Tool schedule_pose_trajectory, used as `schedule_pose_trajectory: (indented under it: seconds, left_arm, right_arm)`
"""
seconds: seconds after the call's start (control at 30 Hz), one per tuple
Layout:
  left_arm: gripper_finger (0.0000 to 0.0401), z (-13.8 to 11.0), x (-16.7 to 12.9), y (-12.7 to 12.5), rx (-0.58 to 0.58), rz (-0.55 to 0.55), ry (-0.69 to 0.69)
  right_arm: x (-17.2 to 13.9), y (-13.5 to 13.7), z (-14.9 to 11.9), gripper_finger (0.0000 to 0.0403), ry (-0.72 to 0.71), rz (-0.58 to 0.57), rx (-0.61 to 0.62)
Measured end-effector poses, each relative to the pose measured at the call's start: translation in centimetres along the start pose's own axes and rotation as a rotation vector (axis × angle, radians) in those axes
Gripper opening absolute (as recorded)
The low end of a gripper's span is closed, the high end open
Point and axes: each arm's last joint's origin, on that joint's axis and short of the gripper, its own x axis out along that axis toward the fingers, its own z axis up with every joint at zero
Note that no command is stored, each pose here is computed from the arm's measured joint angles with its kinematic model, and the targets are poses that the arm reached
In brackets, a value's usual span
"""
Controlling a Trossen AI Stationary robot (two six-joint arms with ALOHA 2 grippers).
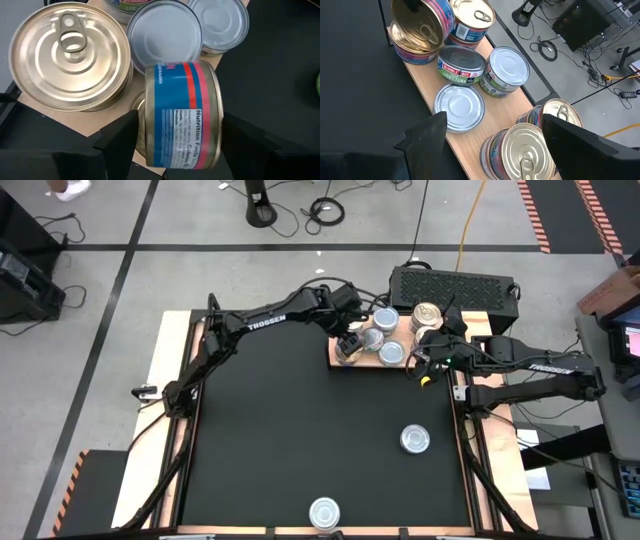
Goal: Stack canned seafood by type on shelf
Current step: Adjust the blue pink tuna can on the shelf
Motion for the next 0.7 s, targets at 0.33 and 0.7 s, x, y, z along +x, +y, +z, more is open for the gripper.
schedule_pose_trajectory:
  seconds: [0.33,0.7]
  left_arm:
    - [0.0219,-0.02,-0.02,0.0,0.016,0.001,0.002]
    - [0.0209,0.08,-0.02,0.02,0.024,-0.001,-0.008]
  right_arm:
    - [0.0,0.0,0.0,0.0318,0.0,0.0,0.0]
    - [0.0,0.0,0.0,0.0318,0.0,-0.001,0.0]
